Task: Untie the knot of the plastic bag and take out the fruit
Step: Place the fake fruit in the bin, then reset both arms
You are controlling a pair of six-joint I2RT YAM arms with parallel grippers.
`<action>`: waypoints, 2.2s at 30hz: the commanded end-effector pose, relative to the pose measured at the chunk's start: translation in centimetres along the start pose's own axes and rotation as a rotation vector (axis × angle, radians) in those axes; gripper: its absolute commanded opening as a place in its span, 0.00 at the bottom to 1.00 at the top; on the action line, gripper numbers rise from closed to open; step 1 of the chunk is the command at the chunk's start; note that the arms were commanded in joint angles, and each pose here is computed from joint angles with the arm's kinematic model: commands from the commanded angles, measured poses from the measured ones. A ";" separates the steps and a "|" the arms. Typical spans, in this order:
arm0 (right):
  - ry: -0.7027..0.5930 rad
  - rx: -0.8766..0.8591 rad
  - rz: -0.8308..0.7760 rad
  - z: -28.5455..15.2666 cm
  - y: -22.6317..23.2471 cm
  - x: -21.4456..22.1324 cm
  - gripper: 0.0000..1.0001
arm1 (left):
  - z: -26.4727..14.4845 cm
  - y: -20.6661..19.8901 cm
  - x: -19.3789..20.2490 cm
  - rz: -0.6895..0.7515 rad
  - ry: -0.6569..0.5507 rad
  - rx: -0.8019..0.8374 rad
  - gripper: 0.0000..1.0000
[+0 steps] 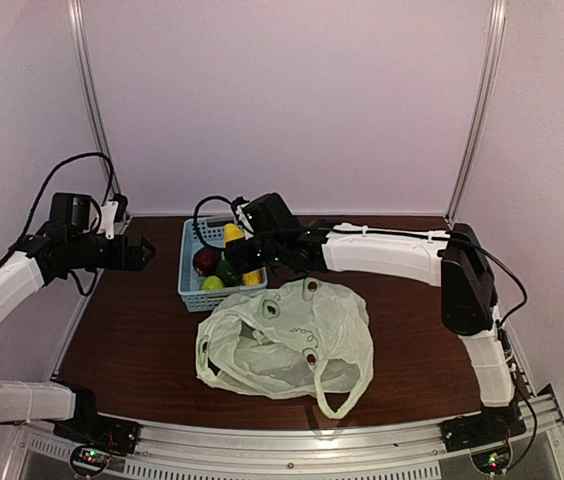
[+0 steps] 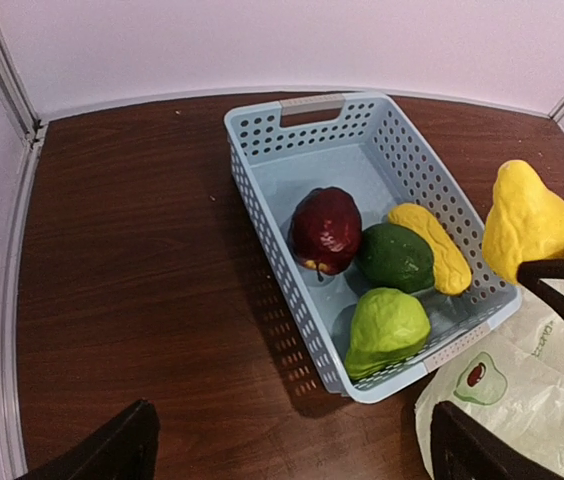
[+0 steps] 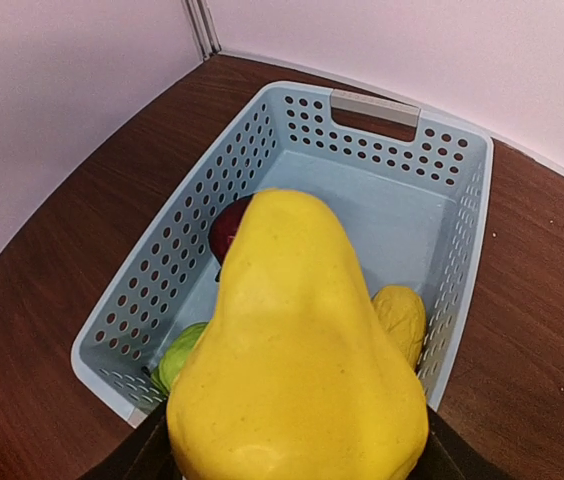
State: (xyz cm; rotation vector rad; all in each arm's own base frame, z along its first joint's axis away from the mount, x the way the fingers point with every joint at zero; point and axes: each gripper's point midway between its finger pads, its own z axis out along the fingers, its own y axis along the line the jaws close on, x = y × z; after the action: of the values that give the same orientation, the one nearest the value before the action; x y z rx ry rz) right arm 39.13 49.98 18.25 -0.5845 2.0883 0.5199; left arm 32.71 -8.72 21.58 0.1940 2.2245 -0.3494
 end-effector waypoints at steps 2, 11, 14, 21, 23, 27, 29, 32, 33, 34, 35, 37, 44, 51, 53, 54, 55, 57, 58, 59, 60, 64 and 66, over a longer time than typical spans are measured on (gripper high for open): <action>-0.012 0.064 0.039 2.9 -1.9 -0.3 0.67 | -0.9 1.3 -1.3 0.044 -0.064 -0.080 0.96; -0.003 0.098 0.079 6.2 -3.9 0.6 0.68 | -1.2 1.4 -1.4 0.055 -0.073 -0.089 0.96; 0.008 0.099 0.098 6.8 -4.4 1.2 0.72 | -1.4 1.5 -1.5 0.057 -0.080 -0.101 0.96; 0.023 0.068 0.118 7.5 -4.3 1.8 0.85 | -1.5 1.5 -1.4 0.063 -0.078 -0.097 0.96; 0.021 0.066 0.117 7.4 -4.2 1.7 0.88 | -1.5 1.5 -1.5 0.064 -0.079 -0.102 0.96; 0.012 0.060 0.111 7.0 -4.2 1.0 0.93 | -1.6 1.5 -1.5 0.063 -0.081 -0.098 0.97; 0.006 0.056 0.107 6.7 -4.1 0.6 0.93 | -1.6 1.4 -1.5 0.064 -0.081 -0.096 0.96; -0.010 0.054 0.105 6.0 -3.9 -0.2 0.94 | -1.7 1.4 -1.6 0.064 -0.086 -0.096 0.97; -0.017 0.052 0.108 5.7 -3.9 -0.6 0.94 | -1.8 1.4 -1.6 0.064 -0.087 -0.099 0.97; -0.023 0.051 0.110 5.4 -3.9 -0.8 0.94 | -1.8 1.4 -1.6 0.064 -0.090 -0.101 0.96; -0.031 0.049 0.112 5.1 -3.9 -1.1 0.94 | -1.9 1.5 -1.6 0.063 -0.092 -0.102 0.96; -0.050 0.040 0.118 4.3 -3.7 -1.8 0.94 | -2.1 1.4 -1.7 0.062 -0.098 -0.102 0.96; -0.103 0.042 0.139 -0.3 -4.4 -3.3 0.94 | -2.7 1.6 -2.0 0.064 -0.119 -0.118 0.97; -0.110 0.099 0.160 -6.1 -8.1 -1.9 0.96 | -2.4 1.0 -2.2 0.051 -0.128 -0.053 0.97; -0.084 0.157 0.172 -7.2 -10.5 -0.6 0.98 | -2.3 1.8 -2.2 0.025 -0.123 -0.053 0.97; -0.072 0.194 0.185 -7.8 -12.0 0.1 0.99 | -2.3 2.2 -2.2 0.009 -0.124 -0.052 0.97; -0.063 0.226 0.197 -8.5 -13.5 0.8 0.99 | -2.4 2.8 -2.3 -0.009 -0.129 -0.052 0.98; -0.056 0.279 0.231 -10.0 -16.5 2.1 0.99 | -2.6 4.0 -2.5 -0.049 -0.140 -0.058 0.97; -0.055 0.298 0.251 -10.8 -17.9 2.8 0.99 | -2.8 4.8 -2.6 -0.070 -0.147 -0.070 0.97; -0.056 0.313 0.271 -11.5 -19.3 3.3 0.99 | -3.0 5.5 -2.6 -0.086 -0.152 -0.081 0.97; -0.056 0.332 0.289 -12.4 -20.7 3.9 0.99 | -3.2 6.5 -2.6 -0.106 -0.157 -0.104 0.97; -0.046 0.434 0.337 -16.1 -26.1 6.6 0.99 | -4.0 8.2 -2.5 -0.139 -0.174 -0.145 0.97; -0.052 0.480 0.357 -18.3 -28.5 7.5 0.99 | -4.2 8.2 -2.7 -0.138 -0.183 -0.145 0.98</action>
State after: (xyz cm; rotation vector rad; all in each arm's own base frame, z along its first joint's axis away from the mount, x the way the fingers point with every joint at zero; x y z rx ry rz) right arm 40.67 20.38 15.97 -0.0196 2.2130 0.2599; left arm 33.23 0.30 23.95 -0.0694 2.1236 -0.2373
